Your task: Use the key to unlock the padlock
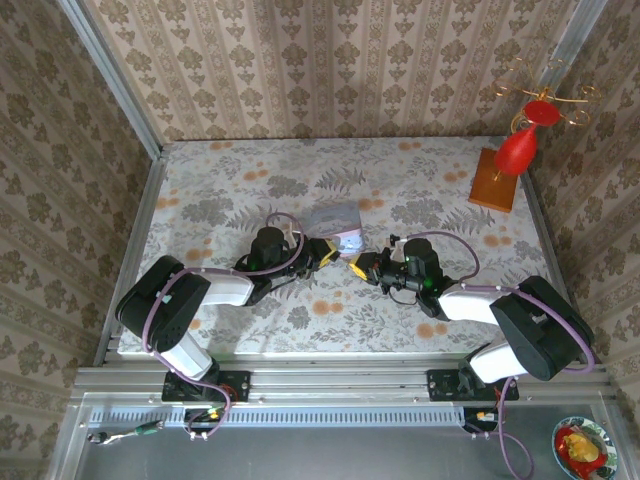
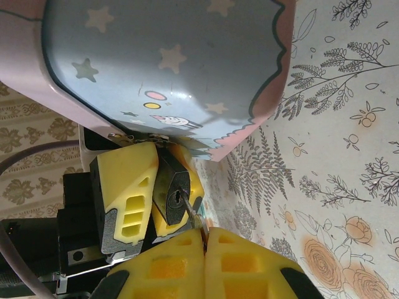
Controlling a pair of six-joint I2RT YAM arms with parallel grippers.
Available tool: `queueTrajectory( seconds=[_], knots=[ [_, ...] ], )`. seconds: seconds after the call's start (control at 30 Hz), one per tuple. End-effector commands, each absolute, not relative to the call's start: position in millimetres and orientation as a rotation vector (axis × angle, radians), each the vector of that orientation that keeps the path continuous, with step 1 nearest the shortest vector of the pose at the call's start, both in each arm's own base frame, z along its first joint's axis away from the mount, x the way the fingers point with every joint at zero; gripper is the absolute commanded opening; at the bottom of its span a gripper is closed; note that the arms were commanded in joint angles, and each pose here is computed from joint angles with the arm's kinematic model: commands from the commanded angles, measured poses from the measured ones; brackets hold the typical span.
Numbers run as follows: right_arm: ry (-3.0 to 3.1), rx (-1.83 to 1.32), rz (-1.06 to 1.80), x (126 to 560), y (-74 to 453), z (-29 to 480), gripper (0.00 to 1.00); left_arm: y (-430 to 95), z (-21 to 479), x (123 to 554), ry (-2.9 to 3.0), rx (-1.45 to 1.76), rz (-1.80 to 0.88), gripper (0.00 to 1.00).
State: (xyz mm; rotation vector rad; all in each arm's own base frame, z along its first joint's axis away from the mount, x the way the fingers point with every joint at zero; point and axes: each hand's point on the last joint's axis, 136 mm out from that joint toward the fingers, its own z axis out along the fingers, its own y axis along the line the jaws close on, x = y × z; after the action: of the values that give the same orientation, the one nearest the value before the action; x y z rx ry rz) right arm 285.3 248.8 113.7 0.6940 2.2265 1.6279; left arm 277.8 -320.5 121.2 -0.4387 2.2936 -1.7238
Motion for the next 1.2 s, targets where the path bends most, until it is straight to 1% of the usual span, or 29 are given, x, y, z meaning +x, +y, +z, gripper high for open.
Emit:
queueTrajectory(
  seconds=[0.0, 0.37, 1.17],
  knots=[
    [2.181, 0.670, 1.654, 285.5, 250.8, 124.8, 0.00, -326.1, 153.5, 275.6, 2.186, -0.352, -1.803, 0.00],
    [2.165, 0.661, 1.654, 285.0, 251.4, 128.4, 0.00, -326.8, 151.9, 275.5, 2.192, -0.357, -1.803, 0.00],
    [2.160, 0.669, 1.698, 295.4, 258.1, 126.8, 0.00, -338.0, 170.0, 266.7, 2.164, -0.311, -1.864, 0.00]
  ],
)
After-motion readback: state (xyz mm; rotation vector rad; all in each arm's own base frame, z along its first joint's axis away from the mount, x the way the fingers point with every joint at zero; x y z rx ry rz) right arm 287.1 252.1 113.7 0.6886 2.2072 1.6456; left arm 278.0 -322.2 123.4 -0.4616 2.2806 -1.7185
